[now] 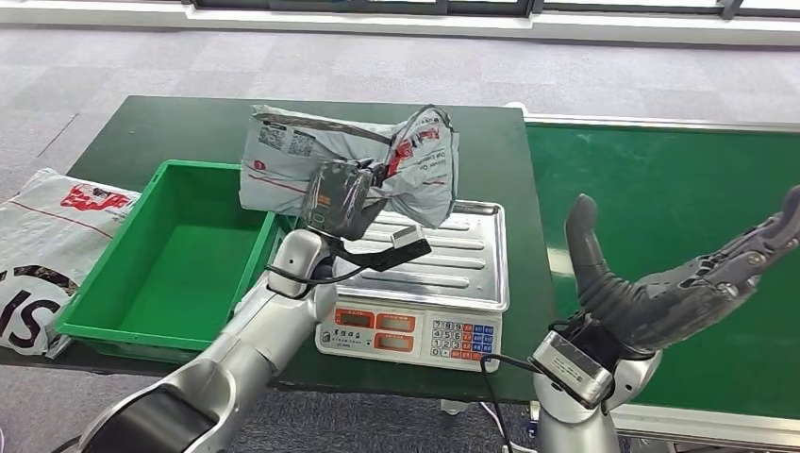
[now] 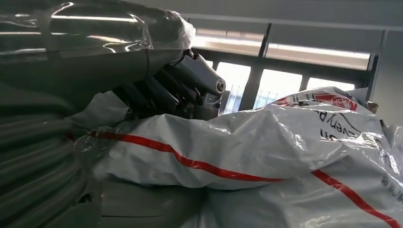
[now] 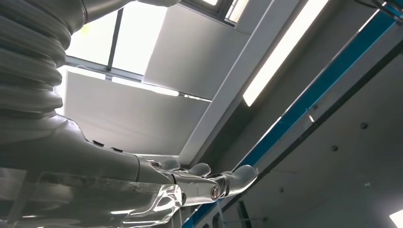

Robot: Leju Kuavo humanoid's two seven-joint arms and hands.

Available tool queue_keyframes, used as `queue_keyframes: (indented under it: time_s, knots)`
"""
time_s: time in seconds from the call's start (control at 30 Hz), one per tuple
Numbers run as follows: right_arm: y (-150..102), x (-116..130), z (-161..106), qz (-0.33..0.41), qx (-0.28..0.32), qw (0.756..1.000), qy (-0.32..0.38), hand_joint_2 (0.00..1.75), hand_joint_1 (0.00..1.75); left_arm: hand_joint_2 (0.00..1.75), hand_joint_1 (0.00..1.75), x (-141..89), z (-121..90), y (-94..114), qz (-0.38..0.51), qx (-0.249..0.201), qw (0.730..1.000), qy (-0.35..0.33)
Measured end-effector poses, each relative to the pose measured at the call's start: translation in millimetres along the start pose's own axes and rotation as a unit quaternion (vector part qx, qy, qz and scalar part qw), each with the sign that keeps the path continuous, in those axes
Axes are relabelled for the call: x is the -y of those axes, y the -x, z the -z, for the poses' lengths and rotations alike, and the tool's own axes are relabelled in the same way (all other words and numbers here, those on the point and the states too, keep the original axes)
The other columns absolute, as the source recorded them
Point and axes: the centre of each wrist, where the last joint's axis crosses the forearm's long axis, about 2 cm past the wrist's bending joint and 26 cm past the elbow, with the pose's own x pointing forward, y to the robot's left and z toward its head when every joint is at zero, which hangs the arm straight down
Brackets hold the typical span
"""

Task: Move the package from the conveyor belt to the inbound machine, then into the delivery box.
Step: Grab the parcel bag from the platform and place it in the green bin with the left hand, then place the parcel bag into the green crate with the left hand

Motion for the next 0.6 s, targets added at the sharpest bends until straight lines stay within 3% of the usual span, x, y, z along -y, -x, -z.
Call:
queue_keyframes:
  time_s: [0.17,0.3,0.6]
  knots:
    - [-0.2,3.1,2.2,-0.005,0.004,1.0,0.004,1.75,0.0,1.75,1.75,-23.5,2.2,26.2,0.036,-0.042,0.997,-0.058]
    - [0.9,6.6,3.5,-0.012,0.007,1.0,0.008,1.75,0.0,1.75,1.75,-36.9,-5.3,45.8,0.087,-0.108,0.987,-0.083]
    - [1.7,10.7,5.2,-0.019,0.009,1.0,0.013,1.75,0.0,1.75,1.75,-48.4,-23.9,81.5,0.106,-0.195,0.97,-0.1]
